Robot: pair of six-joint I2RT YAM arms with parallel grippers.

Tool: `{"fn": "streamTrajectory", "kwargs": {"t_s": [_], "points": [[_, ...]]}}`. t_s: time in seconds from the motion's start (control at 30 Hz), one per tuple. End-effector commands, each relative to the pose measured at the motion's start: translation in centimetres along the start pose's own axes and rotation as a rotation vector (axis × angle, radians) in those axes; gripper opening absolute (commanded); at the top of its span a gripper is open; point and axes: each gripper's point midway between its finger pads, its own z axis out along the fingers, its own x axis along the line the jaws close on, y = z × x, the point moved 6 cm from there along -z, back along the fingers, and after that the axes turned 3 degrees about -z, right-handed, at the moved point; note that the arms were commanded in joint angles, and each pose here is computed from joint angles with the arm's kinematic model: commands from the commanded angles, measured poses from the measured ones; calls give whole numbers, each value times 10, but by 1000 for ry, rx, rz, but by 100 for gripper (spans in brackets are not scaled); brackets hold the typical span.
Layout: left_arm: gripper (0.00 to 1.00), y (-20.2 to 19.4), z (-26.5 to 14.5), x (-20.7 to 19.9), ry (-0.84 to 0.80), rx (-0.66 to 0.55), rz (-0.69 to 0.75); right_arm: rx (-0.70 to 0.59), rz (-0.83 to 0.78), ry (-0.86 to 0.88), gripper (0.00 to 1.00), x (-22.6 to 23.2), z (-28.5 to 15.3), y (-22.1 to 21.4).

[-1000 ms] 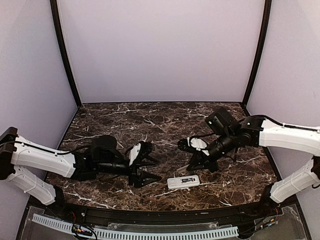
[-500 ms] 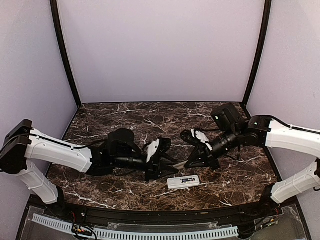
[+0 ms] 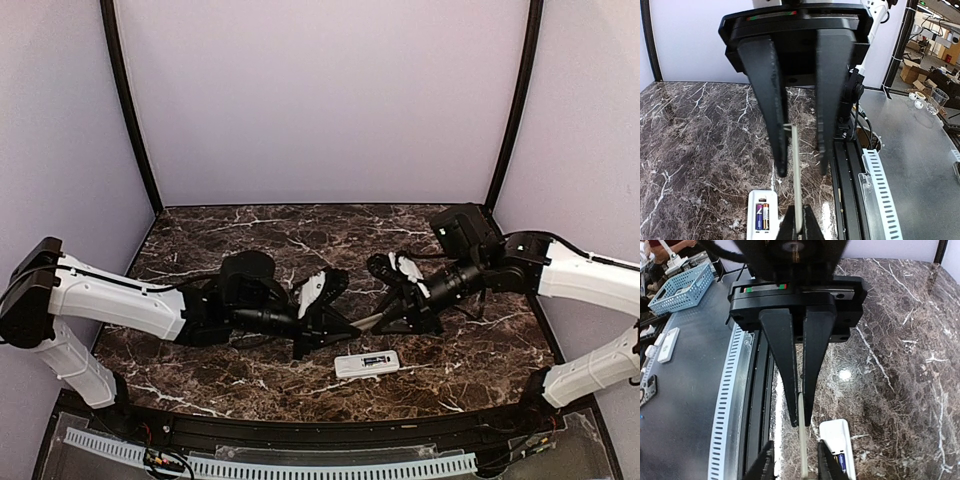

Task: Load the batteries into the remote control
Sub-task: Pass from the right arm to the left, then pass from the left arm to the right

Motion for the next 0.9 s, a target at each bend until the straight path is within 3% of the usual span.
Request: {"fn": "streamTrajectory", "kwargs": {"t_s": [0.0,0.1,0.2,0.4,0.5,0.7,0.87], "points": [[0,16,-3,-1,17,-15,-67,-44,-106,-59,39,3,-12,7],[0,17,-5,0,42,-1,-125,-75,-215,-136,60,7,-26,11],[0,15,-6,5,91,15,-192,-109,-355,-208,70,11,-39,15],[0,21,6,19,155,130,-364,-66,-593,-380,72,7,-54,17],[0,29,12,19,81,183,-486,3,-658,-396,72,7,-55,13],[0,43,10,37,-54,157,-791,60,-803,-428,72,16,-54,11],[0,41,13,42,-82,154,-815,77,-867,-392,72,15,-43,4]]}}
